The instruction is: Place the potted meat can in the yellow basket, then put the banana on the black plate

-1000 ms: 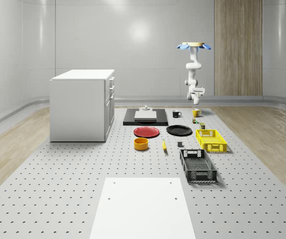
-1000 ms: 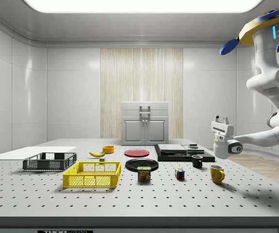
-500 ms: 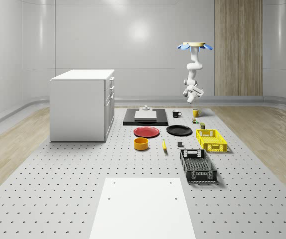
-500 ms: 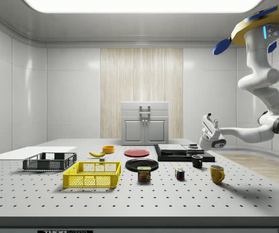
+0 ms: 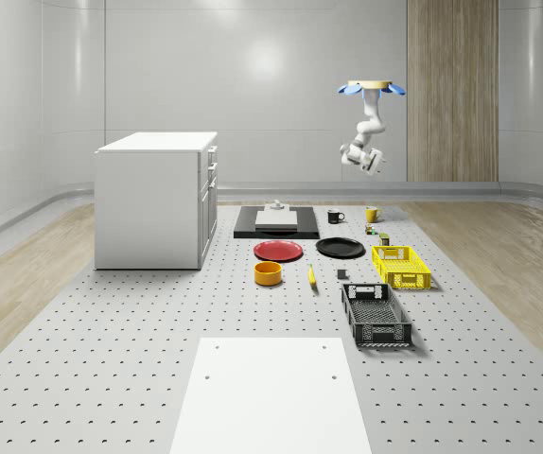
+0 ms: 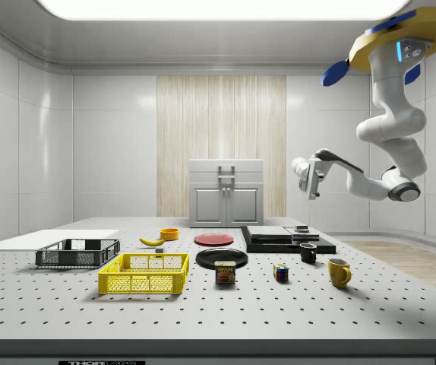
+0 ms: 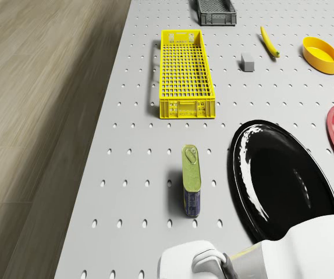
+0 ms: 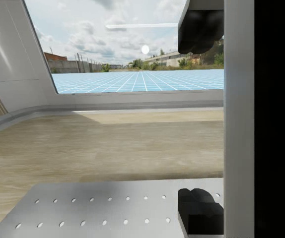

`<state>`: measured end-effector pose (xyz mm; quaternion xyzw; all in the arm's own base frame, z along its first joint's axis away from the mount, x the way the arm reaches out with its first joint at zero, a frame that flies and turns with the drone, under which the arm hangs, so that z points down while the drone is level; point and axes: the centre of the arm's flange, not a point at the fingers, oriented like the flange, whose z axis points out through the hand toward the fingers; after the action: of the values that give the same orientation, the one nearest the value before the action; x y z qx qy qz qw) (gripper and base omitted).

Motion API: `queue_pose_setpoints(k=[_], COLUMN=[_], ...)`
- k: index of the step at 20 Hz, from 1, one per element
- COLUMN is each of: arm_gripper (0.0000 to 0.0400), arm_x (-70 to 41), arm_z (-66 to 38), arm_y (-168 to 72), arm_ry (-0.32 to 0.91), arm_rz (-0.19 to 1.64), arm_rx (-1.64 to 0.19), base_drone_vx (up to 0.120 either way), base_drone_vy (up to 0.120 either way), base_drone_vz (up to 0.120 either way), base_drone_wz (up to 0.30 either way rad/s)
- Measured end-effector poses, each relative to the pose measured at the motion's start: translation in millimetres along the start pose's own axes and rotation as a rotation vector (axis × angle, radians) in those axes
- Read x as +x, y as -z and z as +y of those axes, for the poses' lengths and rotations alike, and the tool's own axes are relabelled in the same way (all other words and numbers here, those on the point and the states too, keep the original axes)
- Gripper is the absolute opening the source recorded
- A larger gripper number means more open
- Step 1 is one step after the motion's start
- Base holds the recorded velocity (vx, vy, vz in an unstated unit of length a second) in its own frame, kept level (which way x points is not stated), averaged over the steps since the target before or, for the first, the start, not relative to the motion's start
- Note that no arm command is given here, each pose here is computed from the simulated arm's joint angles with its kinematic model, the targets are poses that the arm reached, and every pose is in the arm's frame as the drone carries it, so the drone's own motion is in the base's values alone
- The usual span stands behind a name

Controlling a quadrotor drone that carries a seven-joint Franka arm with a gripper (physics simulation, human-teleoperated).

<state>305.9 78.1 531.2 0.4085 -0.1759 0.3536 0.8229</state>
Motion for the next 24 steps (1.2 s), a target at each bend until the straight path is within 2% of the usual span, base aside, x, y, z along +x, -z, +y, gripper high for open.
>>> queue_pose_setpoints(k=[2, 4, 8, 12, 24], arm_gripper=[0.0400, 0.0400, 0.0400, 0.0400, 0.0400], arm_x=[-17.6, -30.4, -45.0, -51.5, -56.5], arm_z=[-17.5, -30.1, -44.1, -50.2, -54.8], arm_y=[-3.2, -9.6, -22.0, -29.8, -37.0], arm_ry=[0.006, 0.011, 0.018, 0.021, 0.024], arm_rz=[0.179, 0.316, 0.489, 0.575, 0.649], arm_rx=[-0.179, -0.315, -0.483, -0.566, -0.635], base_drone_vx=[0.120, 0.120, 0.120, 0.120, 0.120], base_drone_vy=[0.000, 0.000, -0.100, -0.120, 0.000], base_drone_vz=[-0.120, -0.120, -0.120, -0.120, -0.120], base_drone_wz=[0.000, 0.000, 0.000, 0.000, 0.000])
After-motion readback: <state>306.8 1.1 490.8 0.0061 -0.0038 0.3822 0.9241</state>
